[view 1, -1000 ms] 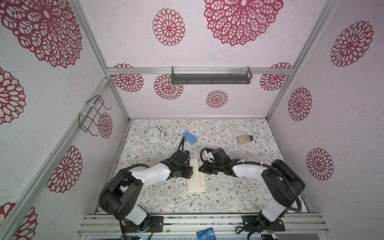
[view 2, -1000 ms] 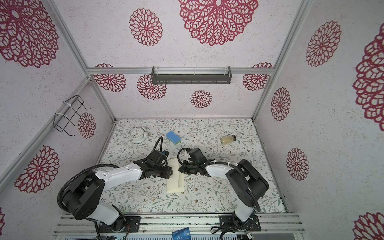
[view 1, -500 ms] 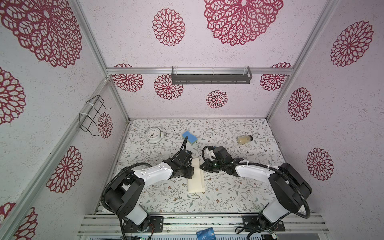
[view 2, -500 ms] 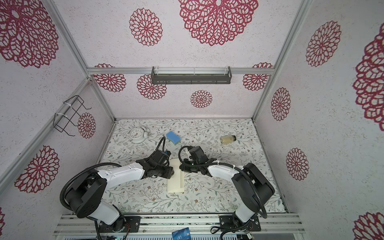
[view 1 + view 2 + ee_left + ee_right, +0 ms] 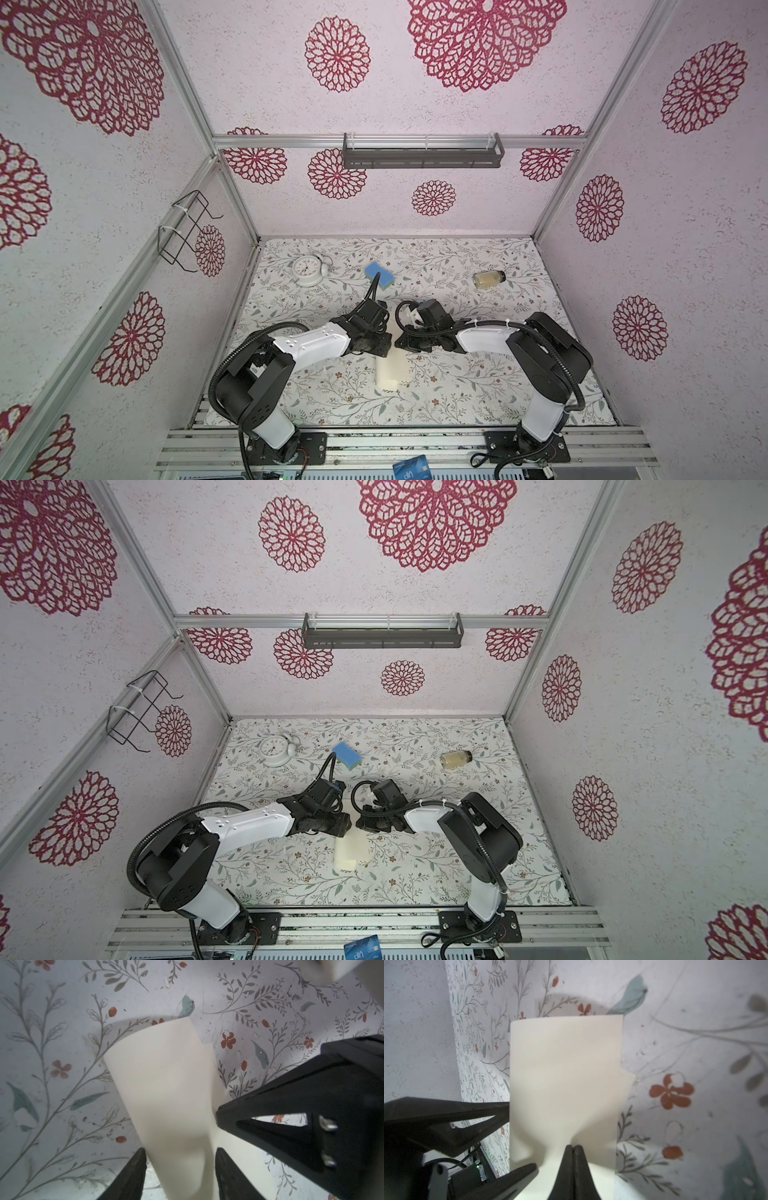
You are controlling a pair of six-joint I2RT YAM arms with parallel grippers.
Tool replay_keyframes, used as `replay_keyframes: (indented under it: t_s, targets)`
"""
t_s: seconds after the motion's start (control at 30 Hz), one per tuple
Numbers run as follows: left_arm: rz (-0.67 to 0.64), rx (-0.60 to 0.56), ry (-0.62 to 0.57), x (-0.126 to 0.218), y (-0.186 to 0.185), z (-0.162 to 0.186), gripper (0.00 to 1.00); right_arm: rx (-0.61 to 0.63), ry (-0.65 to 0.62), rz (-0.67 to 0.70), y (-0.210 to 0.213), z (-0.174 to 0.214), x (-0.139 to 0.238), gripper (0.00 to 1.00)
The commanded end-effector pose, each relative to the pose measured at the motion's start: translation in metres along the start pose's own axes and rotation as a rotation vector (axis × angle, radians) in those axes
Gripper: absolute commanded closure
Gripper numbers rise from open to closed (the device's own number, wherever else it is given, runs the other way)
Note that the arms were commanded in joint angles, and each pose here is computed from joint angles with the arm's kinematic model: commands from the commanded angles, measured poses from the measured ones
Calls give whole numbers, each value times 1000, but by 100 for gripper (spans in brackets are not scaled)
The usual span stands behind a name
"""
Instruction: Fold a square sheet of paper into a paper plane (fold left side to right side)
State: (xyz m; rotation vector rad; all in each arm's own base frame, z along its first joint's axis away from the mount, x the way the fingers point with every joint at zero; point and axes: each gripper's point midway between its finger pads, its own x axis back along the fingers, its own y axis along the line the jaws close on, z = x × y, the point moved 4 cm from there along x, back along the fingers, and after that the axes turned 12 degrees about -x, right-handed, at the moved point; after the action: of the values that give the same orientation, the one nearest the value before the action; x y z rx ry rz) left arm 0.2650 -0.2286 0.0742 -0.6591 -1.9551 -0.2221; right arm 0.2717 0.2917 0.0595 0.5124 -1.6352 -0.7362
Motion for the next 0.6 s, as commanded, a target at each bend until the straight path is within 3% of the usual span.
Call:
replay_keyframes:
  t_s: [0.0, 0.23, 0.57]
  targets:
    - [17, 30, -65, 16, 1, -11, 43, 10, -21, -16, 2, -2, -1, 99]
    - [72, 100, -108, 28, 13, -5, 41, 3, -19, -16, -1, 0, -1, 100]
    - [128, 121, -72, 16, 6, 5, 32, -9, -12, -77, 12, -2, 0, 99]
